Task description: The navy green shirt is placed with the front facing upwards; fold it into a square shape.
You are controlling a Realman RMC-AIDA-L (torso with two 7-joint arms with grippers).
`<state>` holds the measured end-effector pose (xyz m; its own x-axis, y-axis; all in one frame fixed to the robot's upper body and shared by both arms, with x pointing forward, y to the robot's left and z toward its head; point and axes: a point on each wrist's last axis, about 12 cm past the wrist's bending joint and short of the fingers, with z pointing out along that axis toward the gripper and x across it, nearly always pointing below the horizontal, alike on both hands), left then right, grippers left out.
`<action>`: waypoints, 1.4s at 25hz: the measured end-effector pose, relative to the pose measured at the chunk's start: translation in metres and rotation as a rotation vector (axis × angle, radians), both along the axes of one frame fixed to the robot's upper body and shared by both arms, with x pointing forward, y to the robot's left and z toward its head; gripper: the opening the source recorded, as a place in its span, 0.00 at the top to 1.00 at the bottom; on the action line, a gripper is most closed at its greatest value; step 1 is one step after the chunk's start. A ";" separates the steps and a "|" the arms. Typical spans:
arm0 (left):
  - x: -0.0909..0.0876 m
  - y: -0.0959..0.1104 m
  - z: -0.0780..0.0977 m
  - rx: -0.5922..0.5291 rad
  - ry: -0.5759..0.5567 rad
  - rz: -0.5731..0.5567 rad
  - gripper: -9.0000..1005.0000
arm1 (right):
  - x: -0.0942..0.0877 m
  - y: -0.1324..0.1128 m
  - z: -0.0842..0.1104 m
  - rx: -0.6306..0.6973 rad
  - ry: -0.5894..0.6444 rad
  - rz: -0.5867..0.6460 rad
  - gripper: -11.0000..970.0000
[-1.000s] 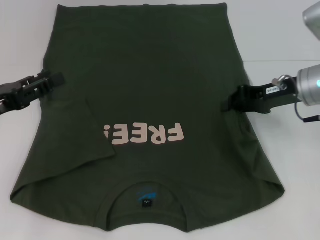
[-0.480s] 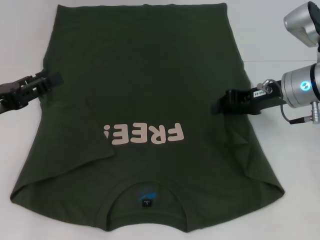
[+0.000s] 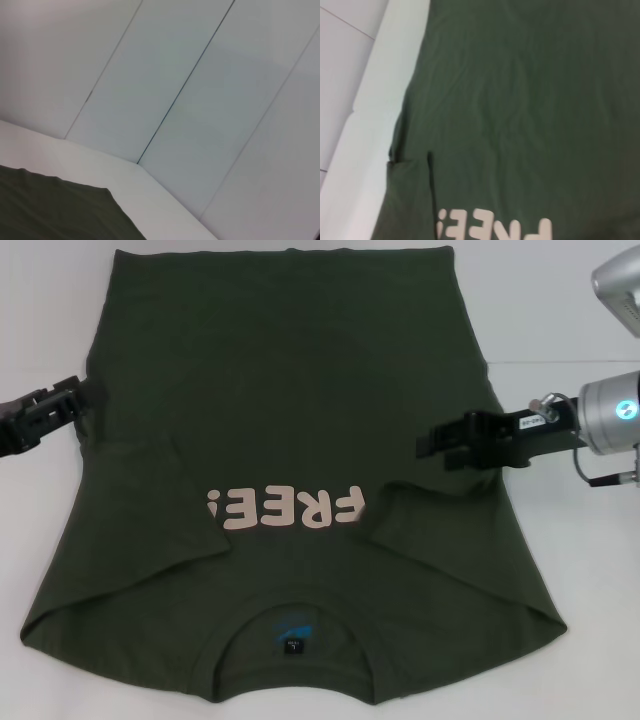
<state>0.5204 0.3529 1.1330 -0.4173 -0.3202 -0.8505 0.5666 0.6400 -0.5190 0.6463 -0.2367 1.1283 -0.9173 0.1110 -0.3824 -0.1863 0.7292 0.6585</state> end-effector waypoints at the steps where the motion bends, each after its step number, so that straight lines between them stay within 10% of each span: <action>1: 0.000 0.001 0.000 -0.001 0.002 0.003 0.44 | -0.001 -0.002 0.000 -0.004 0.004 0.005 0.62; 10: 0.000 0.004 0.000 -0.030 0.040 0.015 0.44 | -0.005 -0.021 0.017 -0.035 -0.034 0.098 0.30; 22: -0.028 0.038 -0.005 -0.125 0.638 0.005 0.44 | -0.029 -0.058 0.016 0.029 0.037 0.098 0.29; 35: -0.047 0.052 -0.038 -0.061 0.871 0.139 0.42 | -0.031 -0.060 0.015 0.028 0.025 0.101 0.29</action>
